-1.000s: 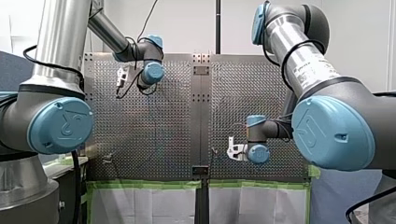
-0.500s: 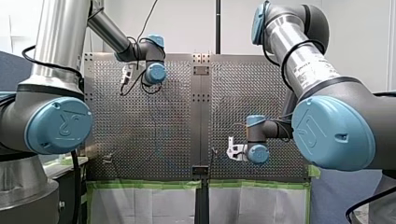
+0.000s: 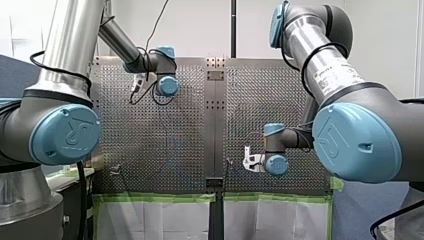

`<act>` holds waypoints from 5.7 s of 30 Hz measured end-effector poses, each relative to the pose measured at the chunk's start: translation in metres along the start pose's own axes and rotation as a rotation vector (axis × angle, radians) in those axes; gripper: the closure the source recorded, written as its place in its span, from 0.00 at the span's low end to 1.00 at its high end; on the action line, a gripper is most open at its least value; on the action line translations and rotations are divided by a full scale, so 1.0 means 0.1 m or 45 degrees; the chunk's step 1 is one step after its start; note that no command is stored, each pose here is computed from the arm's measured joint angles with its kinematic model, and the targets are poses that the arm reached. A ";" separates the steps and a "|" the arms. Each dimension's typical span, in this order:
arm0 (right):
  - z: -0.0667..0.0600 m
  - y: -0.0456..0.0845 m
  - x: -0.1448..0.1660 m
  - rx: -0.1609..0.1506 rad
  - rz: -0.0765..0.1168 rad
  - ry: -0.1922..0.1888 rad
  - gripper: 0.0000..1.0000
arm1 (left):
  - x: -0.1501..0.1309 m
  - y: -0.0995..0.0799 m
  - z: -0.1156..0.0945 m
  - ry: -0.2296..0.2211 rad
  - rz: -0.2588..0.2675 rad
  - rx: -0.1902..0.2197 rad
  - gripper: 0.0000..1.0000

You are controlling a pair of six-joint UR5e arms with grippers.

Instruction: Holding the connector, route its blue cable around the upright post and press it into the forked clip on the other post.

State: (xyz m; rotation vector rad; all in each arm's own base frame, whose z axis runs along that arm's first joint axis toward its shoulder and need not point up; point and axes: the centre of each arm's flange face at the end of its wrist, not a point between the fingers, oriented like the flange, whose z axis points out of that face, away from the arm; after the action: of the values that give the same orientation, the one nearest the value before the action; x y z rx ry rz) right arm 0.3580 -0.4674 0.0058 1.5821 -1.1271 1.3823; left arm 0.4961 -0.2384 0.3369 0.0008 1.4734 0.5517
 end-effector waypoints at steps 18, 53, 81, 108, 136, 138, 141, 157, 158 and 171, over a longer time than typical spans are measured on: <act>0.01 0.03 0.00 -0.005 0.001 0.000 1.00 | 0.02 0.09 0.18 -0.041 0.091 -0.011 0.00; 0.02 0.04 0.01 -0.002 0.008 0.005 1.00 | 0.33 -0.21 0.17 -0.013 0.190 0.031 0.00; 0.02 0.05 0.01 -0.005 0.010 0.004 1.00 | 1.10 -0.64 0.08 0.128 0.280 -0.001 0.00; 0.01 0.05 0.00 -0.005 0.007 -0.007 1.00 | 2.13 -1.10 -0.17 0.296 0.377 0.081 0.00; 0.00 0.03 -0.01 0.000 -0.003 -0.015 1.00 | 3.17 -1.48 -0.58 0.530 0.343 0.208 0.00; 0.00 0.02 -0.01 0.001 -0.004 -0.015 1.00 | 3.16 -1.51 -0.59 0.522 0.316 0.223 0.00; 0.00 0.02 -0.01 0.002 -0.004 -0.015 1.00 | 3.15 -1.56 -0.60 0.503 0.267 0.248 0.00; -0.01 0.01 -0.01 0.004 -0.006 -0.016 1.00 | 3.11 -1.75 -0.75 0.526 0.074 0.427 0.00; -0.01 0.01 -0.01 0.004 -0.006 -0.017 1.00 | 3.11 -1.75 -0.77 0.534 0.068 0.438 0.00; -0.01 0.01 -0.01 0.004 -0.005 -0.024 1.00 | 3.03 -1.90 -0.84 0.550 -0.076 0.492 0.00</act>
State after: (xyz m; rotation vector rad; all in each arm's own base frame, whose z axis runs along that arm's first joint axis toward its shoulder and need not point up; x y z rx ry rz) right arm 0.3564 -0.4666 0.0044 1.6018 -1.1330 1.3696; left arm 0.4834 -0.3262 -0.0200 0.1486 1.9775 0.2152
